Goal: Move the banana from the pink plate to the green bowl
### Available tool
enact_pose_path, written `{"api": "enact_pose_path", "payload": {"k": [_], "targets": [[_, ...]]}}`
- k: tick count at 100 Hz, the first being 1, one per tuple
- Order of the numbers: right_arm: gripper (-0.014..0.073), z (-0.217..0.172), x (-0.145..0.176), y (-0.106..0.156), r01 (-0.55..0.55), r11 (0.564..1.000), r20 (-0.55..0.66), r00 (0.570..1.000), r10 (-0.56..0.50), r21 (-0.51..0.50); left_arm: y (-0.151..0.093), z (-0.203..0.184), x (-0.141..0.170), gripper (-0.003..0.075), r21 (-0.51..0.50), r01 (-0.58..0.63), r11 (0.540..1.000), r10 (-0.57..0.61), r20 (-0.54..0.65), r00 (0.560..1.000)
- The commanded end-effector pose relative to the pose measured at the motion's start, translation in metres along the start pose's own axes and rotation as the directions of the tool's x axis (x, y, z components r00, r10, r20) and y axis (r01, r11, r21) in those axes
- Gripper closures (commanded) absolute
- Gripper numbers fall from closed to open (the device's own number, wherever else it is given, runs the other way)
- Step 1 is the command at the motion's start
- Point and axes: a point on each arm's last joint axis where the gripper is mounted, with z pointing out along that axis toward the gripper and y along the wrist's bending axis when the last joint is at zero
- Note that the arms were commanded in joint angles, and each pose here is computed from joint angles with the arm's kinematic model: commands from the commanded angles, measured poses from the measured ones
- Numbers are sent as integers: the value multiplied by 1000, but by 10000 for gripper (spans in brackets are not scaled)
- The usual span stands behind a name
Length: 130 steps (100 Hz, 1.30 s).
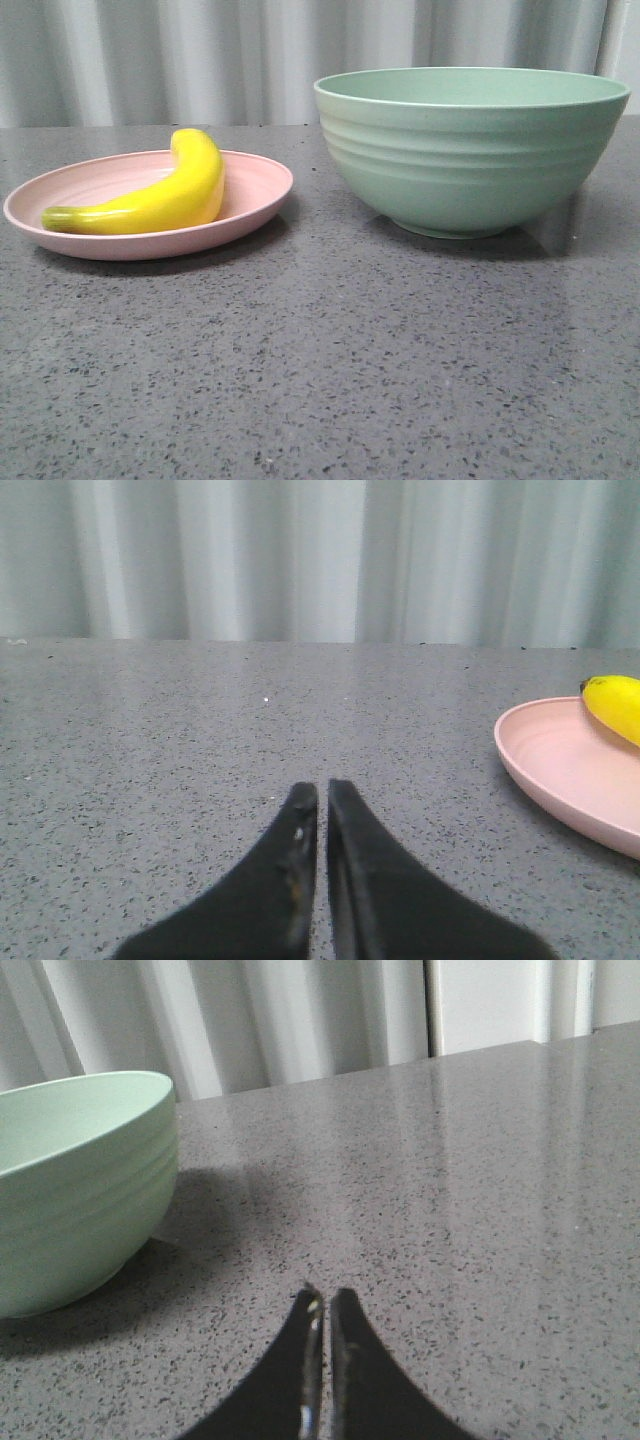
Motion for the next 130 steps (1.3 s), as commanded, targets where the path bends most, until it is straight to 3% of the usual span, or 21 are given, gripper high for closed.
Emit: {"api": "enact_pose_path", "payload": {"k": [1, 65, 102, 112, 124, 130], "targets": [[674, -6, -24, 2, 19, 1000, 119, 993, -19, 3, -2, -7, -26, 739, 10, 11, 1000, -12, 136, 991], [674, 19, -90, 12, 21, 1000, -63, 998, -21, 1, -7, 20, -93, 739, 5, 8, 1000, -8, 72, 997], [674, 19, -90, 12, 21, 1000, -72, 997, -20, 1, -6, 26, -98, 730, 2, 15, 1000, -15, 98, 995], [674, 19, -89, 12, 21, 1000, -88, 996, -20, 0, -6, 26, -98, 637, 2, 17, 1000, -17, 99, 995], [674, 19, -87, 12, 20, 1000, -99, 995, -20, 1, -6, 27, -98, 386, 4, 42, 999, -42, 98, 994], [674, 19, -86, 12, 20, 1000, -101, 995, -20, 1, -6, 28, -97, 299, 4, 51, 999, -52, 87, 995]]}}
